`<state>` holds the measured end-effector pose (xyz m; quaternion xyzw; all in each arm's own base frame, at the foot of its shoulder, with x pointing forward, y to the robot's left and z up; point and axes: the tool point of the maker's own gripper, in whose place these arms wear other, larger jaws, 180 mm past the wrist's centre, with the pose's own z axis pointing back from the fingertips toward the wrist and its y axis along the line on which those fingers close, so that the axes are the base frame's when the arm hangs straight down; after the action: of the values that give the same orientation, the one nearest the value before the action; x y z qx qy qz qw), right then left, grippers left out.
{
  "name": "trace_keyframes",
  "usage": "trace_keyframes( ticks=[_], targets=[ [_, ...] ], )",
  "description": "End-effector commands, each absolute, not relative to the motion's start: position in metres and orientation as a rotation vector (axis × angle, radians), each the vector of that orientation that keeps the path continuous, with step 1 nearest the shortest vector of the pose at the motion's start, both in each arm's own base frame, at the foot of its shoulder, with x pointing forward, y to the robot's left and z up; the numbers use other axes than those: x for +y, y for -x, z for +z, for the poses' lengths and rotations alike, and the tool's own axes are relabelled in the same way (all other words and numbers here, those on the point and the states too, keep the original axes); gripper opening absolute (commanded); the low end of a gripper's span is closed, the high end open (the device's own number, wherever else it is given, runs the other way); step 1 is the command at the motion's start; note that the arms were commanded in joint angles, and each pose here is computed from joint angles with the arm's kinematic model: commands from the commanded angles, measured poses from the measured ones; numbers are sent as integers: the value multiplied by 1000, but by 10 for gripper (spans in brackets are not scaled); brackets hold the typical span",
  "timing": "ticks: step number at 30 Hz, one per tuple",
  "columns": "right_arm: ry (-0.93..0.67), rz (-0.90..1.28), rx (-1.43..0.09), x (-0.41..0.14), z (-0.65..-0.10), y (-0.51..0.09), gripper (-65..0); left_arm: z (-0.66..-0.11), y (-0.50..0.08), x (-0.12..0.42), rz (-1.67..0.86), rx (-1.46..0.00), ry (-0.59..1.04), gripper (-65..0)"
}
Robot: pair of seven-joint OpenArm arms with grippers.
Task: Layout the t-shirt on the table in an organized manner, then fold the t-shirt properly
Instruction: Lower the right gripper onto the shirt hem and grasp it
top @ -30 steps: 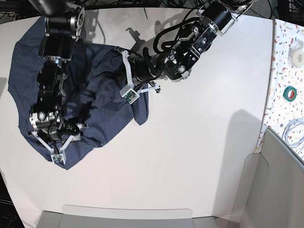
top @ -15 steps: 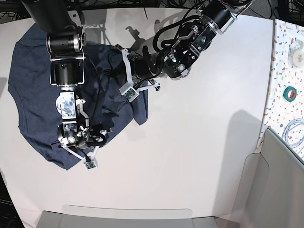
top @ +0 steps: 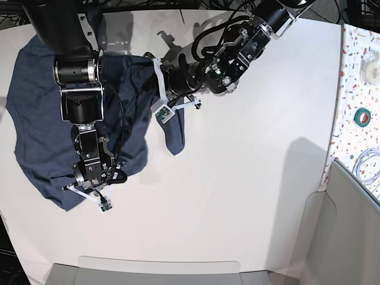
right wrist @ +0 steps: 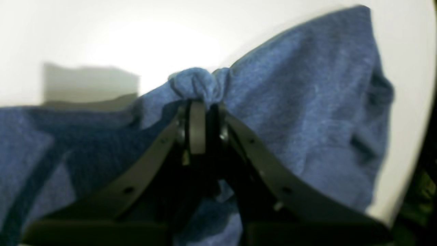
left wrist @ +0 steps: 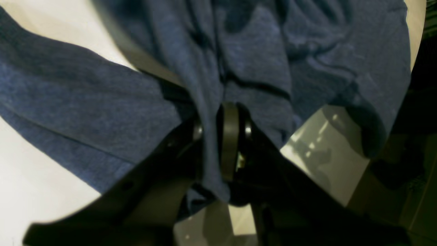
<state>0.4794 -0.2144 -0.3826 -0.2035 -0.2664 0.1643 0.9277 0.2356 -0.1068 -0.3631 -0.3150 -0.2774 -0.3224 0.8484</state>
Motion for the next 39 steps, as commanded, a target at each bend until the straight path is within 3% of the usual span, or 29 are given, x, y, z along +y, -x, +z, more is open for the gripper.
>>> trace_keyframes(
  ticks=[1,8,19,24,31,39],
  targets=[
    [459,313,-600,-223,-358,-496,-650,-353,-243,-107,-679,-621,674,-599],
    [499,259,-668,-230,-349,-503,-650,-354,-270,-80,-504,-641,603,-600],
    [583,128,-892,-236,-297,-502,-650,-327,-290,-58,-300,-823,603,-600],
    [638,39,-956,-268,-283,-470,-650,-330,-284,-56,-280,-813,604,-600],
    [670,-106,-923,-315,-296,-420,-650,-336,-282,-49,-284,-801,584,-600],
    [722,-94,-998,-313,-276,-364,-650,-344,-273,-48,-275,-775,584,-600]
  ],
)
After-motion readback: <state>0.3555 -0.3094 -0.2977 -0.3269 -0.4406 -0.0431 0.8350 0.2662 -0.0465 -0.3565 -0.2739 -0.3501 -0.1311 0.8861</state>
